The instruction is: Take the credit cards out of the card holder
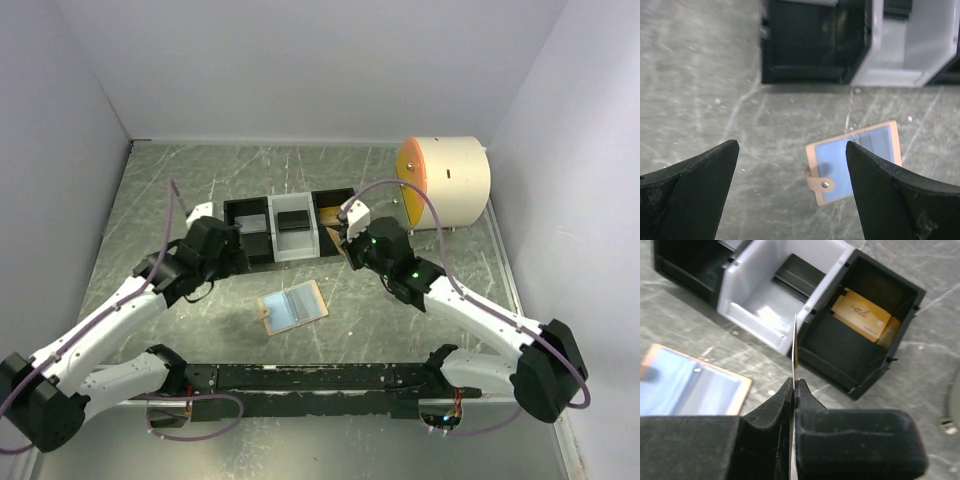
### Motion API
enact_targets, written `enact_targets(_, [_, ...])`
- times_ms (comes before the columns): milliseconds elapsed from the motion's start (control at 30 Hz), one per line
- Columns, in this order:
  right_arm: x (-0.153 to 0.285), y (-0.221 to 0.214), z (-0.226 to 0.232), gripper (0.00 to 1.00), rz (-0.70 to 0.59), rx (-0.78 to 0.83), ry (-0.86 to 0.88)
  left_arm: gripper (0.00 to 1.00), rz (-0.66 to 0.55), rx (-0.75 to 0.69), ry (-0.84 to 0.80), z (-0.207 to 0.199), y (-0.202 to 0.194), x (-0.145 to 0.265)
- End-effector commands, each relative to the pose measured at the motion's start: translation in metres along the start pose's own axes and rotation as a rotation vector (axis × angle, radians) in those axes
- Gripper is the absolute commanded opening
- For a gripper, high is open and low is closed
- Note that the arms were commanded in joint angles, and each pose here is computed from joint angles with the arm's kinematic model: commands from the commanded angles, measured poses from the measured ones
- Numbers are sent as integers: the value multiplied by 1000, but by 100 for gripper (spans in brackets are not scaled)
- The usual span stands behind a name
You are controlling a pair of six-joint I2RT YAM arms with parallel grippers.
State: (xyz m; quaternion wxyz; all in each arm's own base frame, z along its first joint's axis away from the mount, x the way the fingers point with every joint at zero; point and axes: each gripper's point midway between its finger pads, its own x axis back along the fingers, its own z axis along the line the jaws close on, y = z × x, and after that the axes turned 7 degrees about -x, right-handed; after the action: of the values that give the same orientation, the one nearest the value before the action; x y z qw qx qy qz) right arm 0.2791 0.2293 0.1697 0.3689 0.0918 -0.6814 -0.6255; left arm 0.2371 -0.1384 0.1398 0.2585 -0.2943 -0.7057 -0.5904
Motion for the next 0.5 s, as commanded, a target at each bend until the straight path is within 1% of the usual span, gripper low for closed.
enact_targets(0, [-9,9,-28,0,43,228,-132,100,-71,-28,83,34,28,18])
enact_targets(33, [-11,10,-31,0,43,259,-143,100,-101,-29,88,37,32,17])
enact_targets(167, [-24,15,-40,0,58,381,-169,100,-144,-75,91,42,39,24])
enact_targets(300, [-41,10,-44,0,99,512,-126,100,-159,-123,117,48,42,26])
enact_targets(400, [-60,10,-43,0,114,540,-53,99,-178,-149,108,46,49,28])
enact_targets(467, [-72,13,-49,0,123,541,-53,99,-211,-184,112,46,57,28])
